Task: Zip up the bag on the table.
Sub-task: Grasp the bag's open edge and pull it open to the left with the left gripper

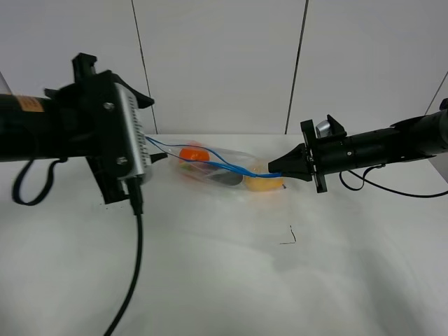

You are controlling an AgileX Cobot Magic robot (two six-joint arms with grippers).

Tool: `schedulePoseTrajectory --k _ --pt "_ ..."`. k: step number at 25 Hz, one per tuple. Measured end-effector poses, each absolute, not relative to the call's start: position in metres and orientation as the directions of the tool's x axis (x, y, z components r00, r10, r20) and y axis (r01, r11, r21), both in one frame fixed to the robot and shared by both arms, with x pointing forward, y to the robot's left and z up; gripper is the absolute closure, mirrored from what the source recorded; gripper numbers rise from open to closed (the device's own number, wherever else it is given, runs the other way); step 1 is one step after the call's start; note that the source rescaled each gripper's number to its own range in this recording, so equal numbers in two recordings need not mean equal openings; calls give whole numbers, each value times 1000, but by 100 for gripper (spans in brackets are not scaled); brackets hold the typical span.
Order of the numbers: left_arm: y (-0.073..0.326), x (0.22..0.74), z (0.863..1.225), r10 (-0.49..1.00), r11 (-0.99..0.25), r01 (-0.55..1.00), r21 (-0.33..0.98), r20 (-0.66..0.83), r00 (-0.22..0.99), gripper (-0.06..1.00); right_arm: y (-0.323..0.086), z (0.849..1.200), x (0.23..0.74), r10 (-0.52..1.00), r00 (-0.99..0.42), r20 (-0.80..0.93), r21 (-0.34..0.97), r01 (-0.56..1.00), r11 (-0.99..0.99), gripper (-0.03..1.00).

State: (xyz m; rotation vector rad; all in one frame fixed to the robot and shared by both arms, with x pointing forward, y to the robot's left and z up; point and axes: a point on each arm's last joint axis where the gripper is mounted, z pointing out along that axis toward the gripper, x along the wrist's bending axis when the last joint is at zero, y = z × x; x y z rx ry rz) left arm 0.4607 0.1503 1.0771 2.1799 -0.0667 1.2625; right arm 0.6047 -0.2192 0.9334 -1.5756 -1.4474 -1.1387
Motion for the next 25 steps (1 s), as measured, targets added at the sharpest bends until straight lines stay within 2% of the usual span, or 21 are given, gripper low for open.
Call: schedulePoseTrajectory --k 9,14,19,25 --pt "89 476 1029 270 -765 -391 512 806 527 6 -219 933 605 371 -12 928 64 990 -128 97" --pt "59 479 998 288 -744 -449 496 843 454 6 -219 933 605 372 -12 928 64 990 -128 97" --pt "46 485 968 302 -746 -462 479 862 406 6 -219 933 605 372 -12 928 64 990 -128 97" --pt "38 487 939 216 -750 -512 419 887 409 7 -219 933 605 372 -12 928 64 989 -129 97"
